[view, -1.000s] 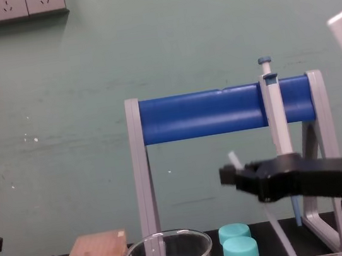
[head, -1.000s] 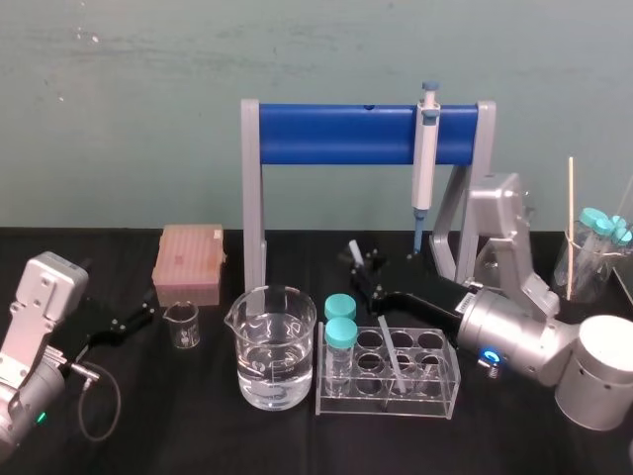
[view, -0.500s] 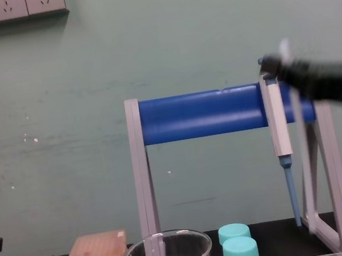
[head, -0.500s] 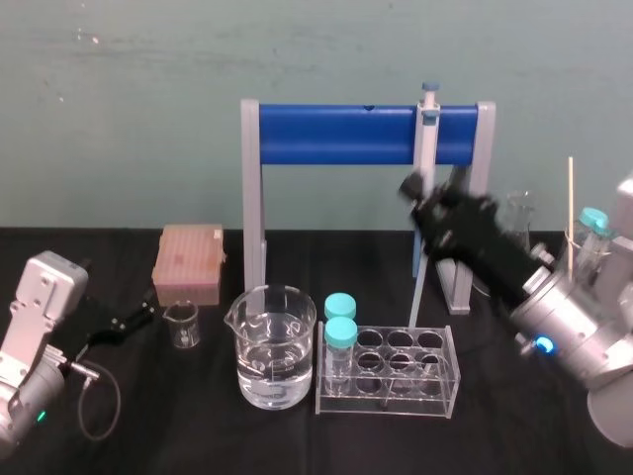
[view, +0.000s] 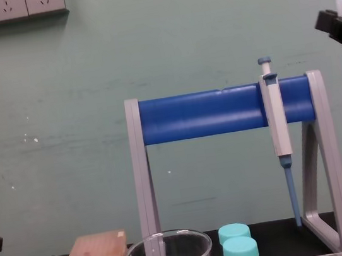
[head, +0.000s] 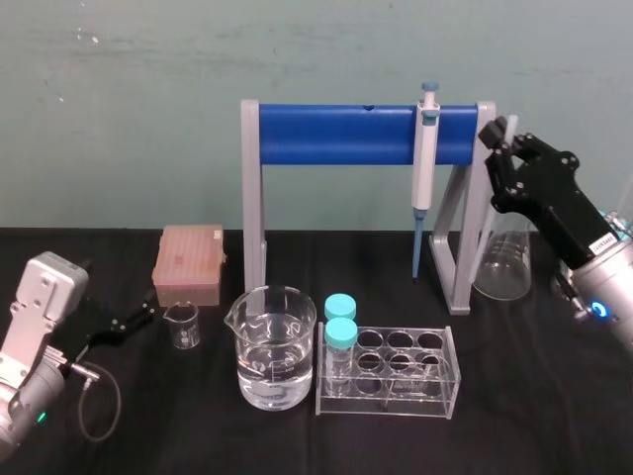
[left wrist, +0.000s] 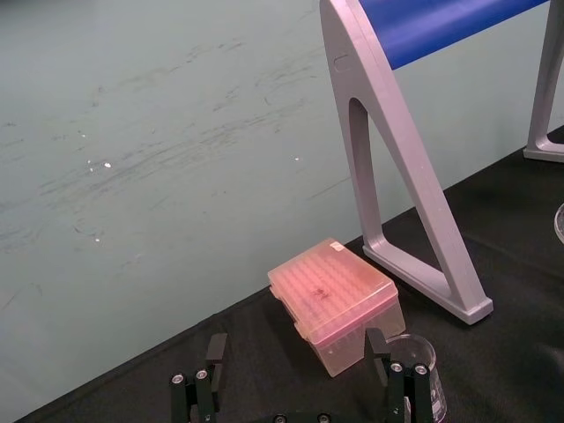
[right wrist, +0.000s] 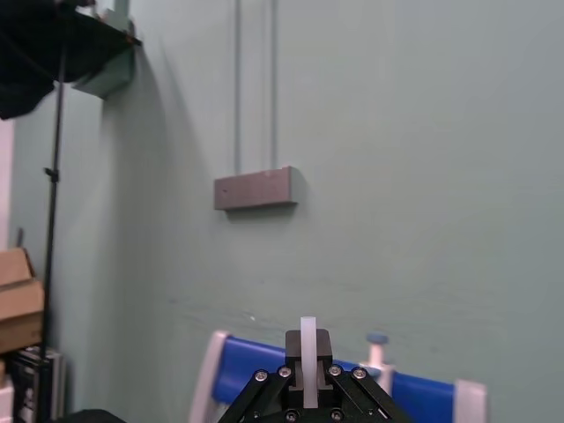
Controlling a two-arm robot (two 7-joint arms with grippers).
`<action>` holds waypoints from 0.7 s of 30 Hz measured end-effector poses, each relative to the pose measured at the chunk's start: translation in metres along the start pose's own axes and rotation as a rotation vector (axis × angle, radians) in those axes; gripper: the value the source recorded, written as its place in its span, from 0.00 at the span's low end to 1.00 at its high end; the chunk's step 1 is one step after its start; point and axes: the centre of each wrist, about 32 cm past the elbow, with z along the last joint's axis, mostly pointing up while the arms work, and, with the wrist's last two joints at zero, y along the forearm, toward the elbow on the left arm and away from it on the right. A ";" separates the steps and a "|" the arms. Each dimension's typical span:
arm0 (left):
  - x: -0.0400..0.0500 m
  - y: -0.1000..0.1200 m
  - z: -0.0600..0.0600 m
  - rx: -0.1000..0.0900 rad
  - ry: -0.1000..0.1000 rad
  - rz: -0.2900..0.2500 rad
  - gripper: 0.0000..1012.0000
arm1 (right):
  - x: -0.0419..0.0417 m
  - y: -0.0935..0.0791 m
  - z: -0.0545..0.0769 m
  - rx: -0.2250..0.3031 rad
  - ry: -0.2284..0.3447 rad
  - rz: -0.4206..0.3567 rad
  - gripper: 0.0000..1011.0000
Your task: Pick up the stirring rod with one hand, then place it down.
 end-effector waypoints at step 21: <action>0.0000 0.000 0.000 0.000 0.000 0.000 0.99 | 0.0018 -0.004 -0.002 -0.039 -0.015 -0.025 0.07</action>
